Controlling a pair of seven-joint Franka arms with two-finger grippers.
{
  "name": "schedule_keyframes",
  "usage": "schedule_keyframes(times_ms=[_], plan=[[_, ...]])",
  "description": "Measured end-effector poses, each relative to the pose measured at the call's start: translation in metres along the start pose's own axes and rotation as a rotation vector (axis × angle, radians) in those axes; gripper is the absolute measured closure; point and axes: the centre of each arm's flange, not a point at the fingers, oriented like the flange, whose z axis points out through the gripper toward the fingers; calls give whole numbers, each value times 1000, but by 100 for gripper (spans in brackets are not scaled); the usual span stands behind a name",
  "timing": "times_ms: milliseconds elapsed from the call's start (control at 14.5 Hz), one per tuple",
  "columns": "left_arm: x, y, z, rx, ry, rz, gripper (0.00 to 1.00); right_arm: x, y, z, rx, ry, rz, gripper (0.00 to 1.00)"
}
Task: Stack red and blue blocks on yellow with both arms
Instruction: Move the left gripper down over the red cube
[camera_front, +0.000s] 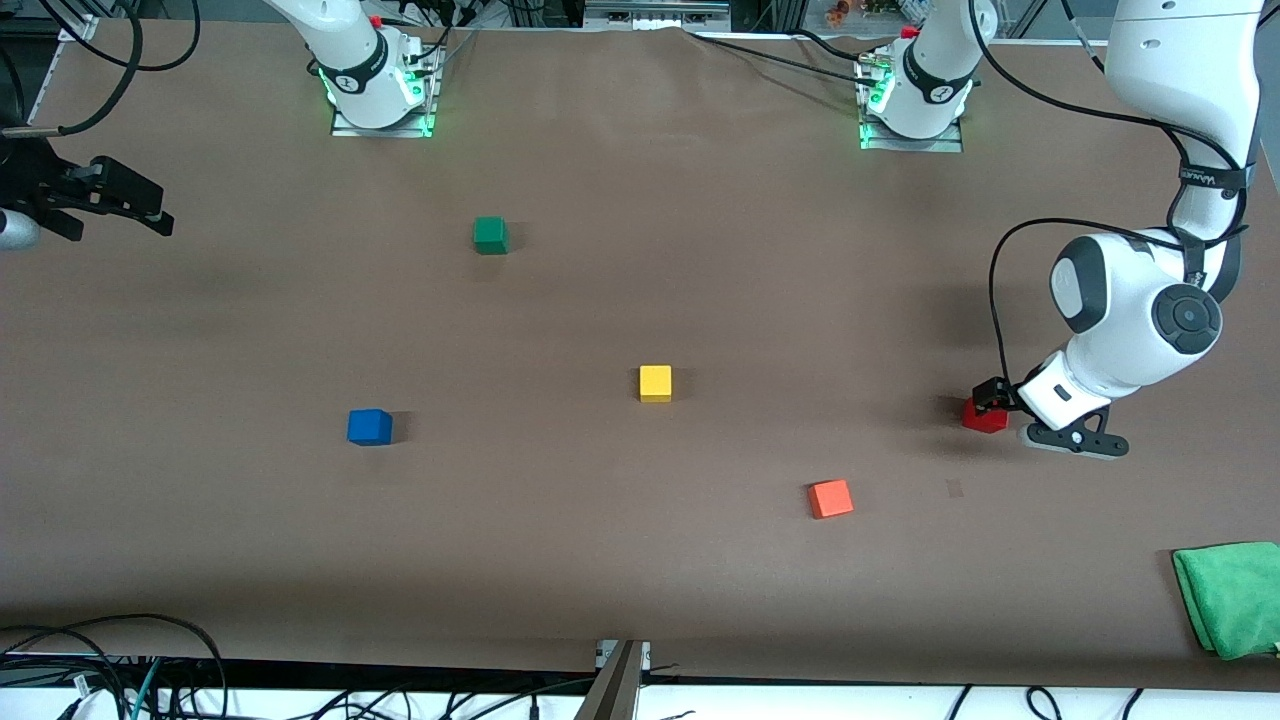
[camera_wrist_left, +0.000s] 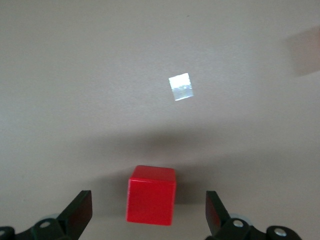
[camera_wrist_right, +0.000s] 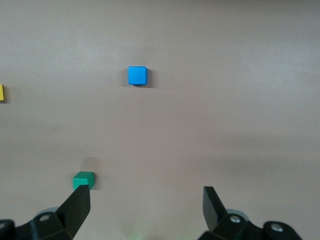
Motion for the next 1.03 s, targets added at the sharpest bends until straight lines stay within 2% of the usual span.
schedule_keyframes(times_ms=[551,1033], plan=[[-2,-8,74,17,-16,-4,0,0,-4,0,0,0,-8,0],[6,-6,69,21,5,-3,0,0,-6,0,0,-1,-11,0]])
